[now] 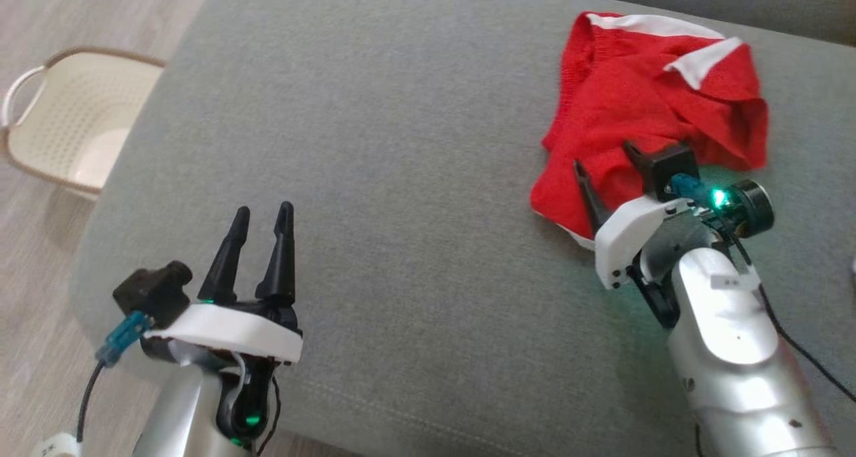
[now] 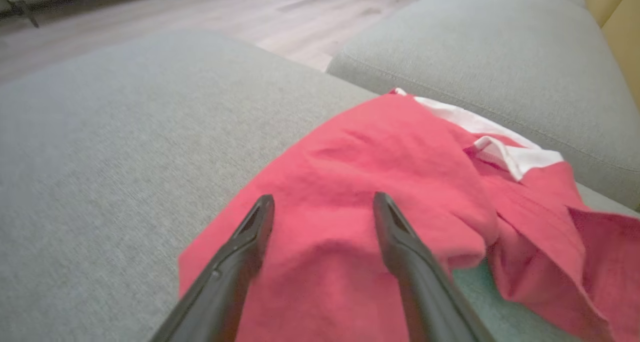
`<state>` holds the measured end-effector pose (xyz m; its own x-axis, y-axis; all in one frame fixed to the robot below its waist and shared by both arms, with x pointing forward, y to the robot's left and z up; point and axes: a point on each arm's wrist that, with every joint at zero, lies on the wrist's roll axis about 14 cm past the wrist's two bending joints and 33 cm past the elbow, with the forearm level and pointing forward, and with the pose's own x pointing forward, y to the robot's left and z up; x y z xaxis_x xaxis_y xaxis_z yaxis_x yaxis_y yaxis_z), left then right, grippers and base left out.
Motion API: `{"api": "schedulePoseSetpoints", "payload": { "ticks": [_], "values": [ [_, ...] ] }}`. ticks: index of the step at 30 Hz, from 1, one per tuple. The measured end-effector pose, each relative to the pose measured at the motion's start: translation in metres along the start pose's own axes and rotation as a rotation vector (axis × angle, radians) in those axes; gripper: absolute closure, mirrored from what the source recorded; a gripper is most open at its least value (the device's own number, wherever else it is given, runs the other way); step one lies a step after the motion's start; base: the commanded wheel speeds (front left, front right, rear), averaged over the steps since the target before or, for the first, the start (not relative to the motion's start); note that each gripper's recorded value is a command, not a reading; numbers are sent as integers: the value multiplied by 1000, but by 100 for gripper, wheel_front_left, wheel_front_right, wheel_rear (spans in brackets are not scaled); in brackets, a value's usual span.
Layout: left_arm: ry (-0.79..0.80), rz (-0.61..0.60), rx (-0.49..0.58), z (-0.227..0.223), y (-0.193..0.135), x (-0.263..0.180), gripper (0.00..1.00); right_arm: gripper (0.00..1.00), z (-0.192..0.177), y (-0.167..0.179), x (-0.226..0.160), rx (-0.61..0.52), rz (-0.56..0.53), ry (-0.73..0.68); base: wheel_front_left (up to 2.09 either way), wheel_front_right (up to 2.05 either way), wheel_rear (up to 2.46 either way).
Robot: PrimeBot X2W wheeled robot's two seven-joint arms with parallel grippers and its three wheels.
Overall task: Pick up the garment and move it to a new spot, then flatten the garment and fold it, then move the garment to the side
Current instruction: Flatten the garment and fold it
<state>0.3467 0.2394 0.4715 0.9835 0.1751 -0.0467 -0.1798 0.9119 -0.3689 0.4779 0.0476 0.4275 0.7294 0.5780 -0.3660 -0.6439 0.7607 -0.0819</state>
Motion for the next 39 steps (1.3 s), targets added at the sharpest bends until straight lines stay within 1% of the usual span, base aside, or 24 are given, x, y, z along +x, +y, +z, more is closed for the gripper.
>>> {"api": "schedulePoseSetpoints", "payload": {
  "ticks": [3, 4, 5, 7, 10, 15, 20, 24, 25, 27, 28, 31, 36, 39],
  "values": [
    [0, 25, -3, 0, 7, -4, 0, 0, -17, 2, 7, -22, 8, 79, 0, 0, 0],
    [0, 31, -5, 0, 9, -4, 0, 60, -22, 5, 8, -20, 15, 95, 0, 0, 0],
    [1, 35, -4, 0, 10, -5, 0, 100, -25, 7, 9, -22, 23, 104, 0, 0, 0],
    [2, 39, -4, 0, 11, -5, 0, 100, -26, 12, 10, -23, 39, 104, 0, 0, 0],
    [0, 32, -8, 0, 9, -3, 0, 100, -17, 22, 8, -10, 71, 55, 0, 0, 0],
    [1, 3, -14, -1, -1, 4, 0, 100, 19, 29, 7, 50, 104, -84, 0, 0, 0],
    [-12, -35, -26, 2, -13, 12, 0, 100, 45, 29, -4, 77, 112, -182, 0, 0, 0],
    [-28, -64, -35, 7, -23, 13, 0, 100, 69, 21, -17, 87, 87, -277, 0, 0, 0],
    [-28, -64, -35, 7, -23, 13, 0, 100, 69, 21, -17, 87, 87, -277, 0, 0, 0],
    [-41, -78, -38, 11, -27, 13, 0, 100, 81, 15, -26, 93, 66, -330, 0, 0, 0],
    [-49, -98, -39, 13, -34, 14, 0, 100, 87, 8, -36, 101, 39, -364, 0, 0, 0],
    [-69, -130, -41, 19, -44, 14, 0, 100, 86, -4, -54, 116, -12, -399, 0, 0, 0],
    [-56, -144, -52, 13, -48, 4, 0, 100, 69, -28, -93, 163, -126, -427, 0, 0, 0],
    [-43, -167, -60, 7, -56, -1, 0, 100, 48, -40, -119, 208, -201, -414, 0, 0, 0]
  ]
}}
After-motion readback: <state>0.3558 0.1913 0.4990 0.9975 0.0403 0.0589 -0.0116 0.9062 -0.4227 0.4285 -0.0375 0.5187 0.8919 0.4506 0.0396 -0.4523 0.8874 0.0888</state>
